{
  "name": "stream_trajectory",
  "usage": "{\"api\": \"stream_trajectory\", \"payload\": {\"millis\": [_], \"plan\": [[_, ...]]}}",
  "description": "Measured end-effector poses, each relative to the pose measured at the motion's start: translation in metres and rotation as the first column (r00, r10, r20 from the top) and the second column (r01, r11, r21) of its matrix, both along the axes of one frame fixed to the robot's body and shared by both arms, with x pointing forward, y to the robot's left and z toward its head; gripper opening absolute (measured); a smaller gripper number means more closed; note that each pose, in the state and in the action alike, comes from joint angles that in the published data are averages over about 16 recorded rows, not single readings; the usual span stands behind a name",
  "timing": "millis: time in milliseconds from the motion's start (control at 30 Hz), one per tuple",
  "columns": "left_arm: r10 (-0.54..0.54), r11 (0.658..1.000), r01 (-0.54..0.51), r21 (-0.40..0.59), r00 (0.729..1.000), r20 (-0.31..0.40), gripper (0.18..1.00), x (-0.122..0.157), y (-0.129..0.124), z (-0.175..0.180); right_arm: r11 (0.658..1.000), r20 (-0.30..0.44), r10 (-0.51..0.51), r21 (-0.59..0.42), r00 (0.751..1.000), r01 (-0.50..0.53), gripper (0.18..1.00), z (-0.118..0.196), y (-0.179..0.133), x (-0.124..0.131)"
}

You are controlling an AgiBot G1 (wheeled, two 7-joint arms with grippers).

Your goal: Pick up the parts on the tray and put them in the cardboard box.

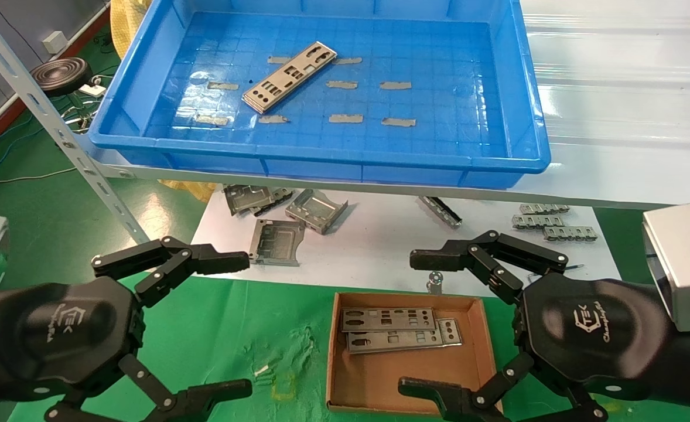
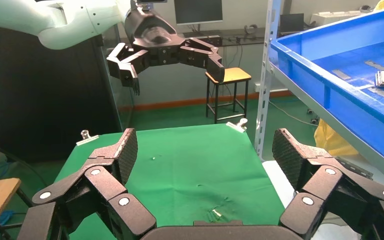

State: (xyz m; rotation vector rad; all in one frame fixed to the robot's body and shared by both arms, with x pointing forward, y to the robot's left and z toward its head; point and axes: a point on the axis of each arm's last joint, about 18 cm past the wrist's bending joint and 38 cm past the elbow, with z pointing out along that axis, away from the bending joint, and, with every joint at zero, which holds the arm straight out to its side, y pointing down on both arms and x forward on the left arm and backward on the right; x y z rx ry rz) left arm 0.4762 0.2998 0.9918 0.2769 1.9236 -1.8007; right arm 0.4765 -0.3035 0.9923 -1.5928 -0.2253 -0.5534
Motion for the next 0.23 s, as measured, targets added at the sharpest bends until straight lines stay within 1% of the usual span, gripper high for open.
{"api": "stream_trajectory", "payload": {"millis": [233], "plan": [[0.000, 1.000, 0.000, 0.000, 1.000, 0.000, 1.001, 0.0000, 0.0000, 0.0000, 1.000, 0.000, 0.000, 0.000, 1.000, 0.000, 1.001, 0.0000, 0.0000, 0.0000]]}}
